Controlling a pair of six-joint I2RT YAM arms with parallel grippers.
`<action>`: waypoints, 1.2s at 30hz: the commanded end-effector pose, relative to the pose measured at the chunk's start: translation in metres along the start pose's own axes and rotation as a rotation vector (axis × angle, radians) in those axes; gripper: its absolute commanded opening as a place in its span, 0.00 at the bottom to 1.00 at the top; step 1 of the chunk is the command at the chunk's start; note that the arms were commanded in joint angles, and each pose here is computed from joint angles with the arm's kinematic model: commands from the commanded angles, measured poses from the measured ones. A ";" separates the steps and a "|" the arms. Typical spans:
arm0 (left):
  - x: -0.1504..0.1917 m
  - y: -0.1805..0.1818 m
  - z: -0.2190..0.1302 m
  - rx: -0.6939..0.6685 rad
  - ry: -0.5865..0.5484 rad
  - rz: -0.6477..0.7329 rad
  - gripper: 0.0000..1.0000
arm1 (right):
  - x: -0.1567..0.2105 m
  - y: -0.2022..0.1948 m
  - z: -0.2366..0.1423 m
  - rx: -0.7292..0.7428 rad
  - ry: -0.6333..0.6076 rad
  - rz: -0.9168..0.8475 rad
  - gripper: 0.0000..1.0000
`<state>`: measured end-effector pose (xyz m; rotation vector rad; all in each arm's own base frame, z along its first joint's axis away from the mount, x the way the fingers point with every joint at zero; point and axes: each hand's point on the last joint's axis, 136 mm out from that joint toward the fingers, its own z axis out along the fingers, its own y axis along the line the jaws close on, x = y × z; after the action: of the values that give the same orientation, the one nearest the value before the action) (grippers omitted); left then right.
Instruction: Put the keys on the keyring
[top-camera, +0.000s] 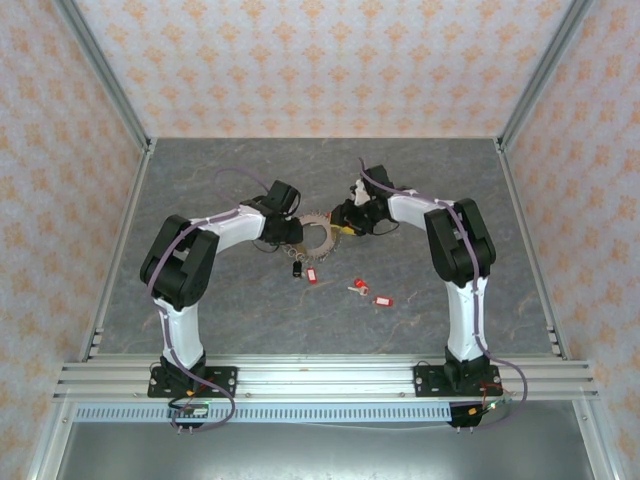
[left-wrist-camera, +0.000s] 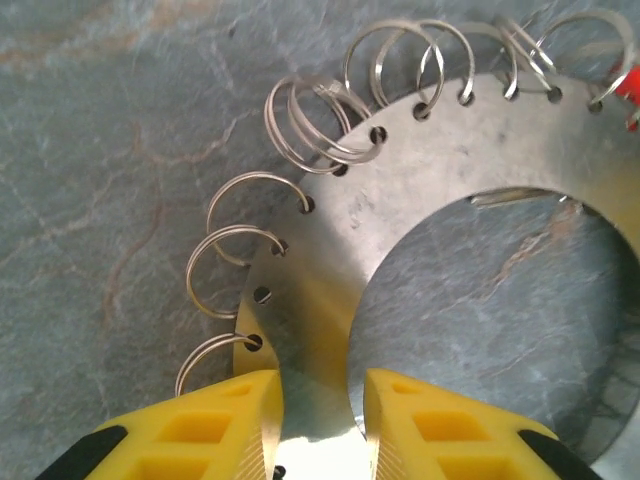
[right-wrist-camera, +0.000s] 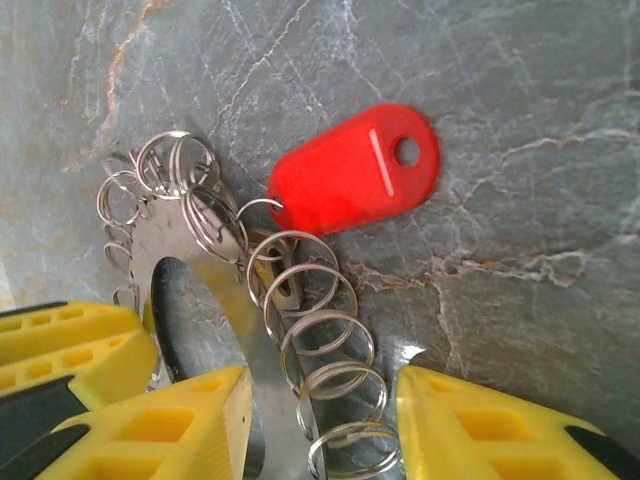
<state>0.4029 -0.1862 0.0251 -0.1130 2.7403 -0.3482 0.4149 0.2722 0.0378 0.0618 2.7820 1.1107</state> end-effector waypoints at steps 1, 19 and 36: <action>0.018 0.006 0.017 0.002 0.069 0.019 0.28 | 0.012 0.012 0.003 -0.053 0.068 -0.034 0.42; 0.010 -0.005 -0.016 0.080 -0.038 -0.022 0.36 | 0.012 0.023 -0.029 -0.114 -0.055 -0.027 0.12; -0.030 -0.050 -0.171 0.549 -0.269 -0.173 0.92 | 0.064 0.118 -0.184 -0.434 -0.184 -0.329 0.02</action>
<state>0.3759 -0.1734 0.1776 -0.2892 2.3224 -0.8259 0.3449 0.2324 0.2046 -0.0908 2.3040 1.4410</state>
